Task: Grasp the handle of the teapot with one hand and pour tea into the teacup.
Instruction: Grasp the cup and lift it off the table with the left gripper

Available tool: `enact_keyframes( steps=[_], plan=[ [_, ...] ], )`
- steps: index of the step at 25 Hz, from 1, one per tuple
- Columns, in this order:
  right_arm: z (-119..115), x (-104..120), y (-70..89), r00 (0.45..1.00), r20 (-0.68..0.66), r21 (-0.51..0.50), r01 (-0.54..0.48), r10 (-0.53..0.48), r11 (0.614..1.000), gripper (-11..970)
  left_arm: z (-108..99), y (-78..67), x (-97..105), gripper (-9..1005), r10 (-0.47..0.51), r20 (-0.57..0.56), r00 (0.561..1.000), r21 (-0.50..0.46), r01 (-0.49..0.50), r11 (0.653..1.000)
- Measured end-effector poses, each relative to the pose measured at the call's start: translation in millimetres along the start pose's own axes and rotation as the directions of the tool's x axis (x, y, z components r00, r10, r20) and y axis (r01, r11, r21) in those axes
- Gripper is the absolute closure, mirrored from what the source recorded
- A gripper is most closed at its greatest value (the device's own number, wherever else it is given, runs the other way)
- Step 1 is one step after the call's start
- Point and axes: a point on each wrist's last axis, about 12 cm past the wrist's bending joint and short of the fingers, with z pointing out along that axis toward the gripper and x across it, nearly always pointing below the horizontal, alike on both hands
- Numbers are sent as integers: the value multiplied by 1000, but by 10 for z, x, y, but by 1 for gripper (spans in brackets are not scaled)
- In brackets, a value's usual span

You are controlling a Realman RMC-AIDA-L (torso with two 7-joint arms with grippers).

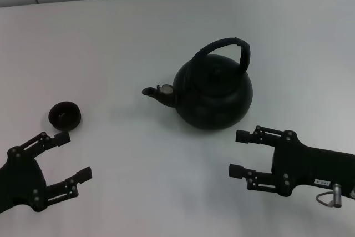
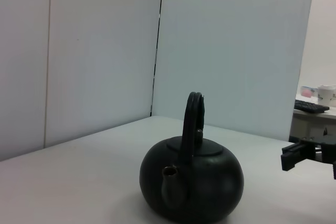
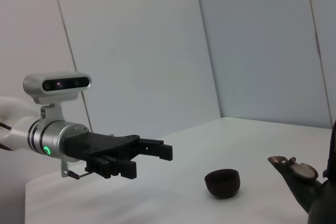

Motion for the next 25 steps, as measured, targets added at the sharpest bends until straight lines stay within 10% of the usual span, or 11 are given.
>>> enact_keyframes(
  steps=[25],
  plan=[
    [-21, 7, 2, 1000, 1, 9, -3, 3, 1000, 229, 42, 19, -20, 136, 5, 4, 1000, 9, -5, 1000]
  ],
)
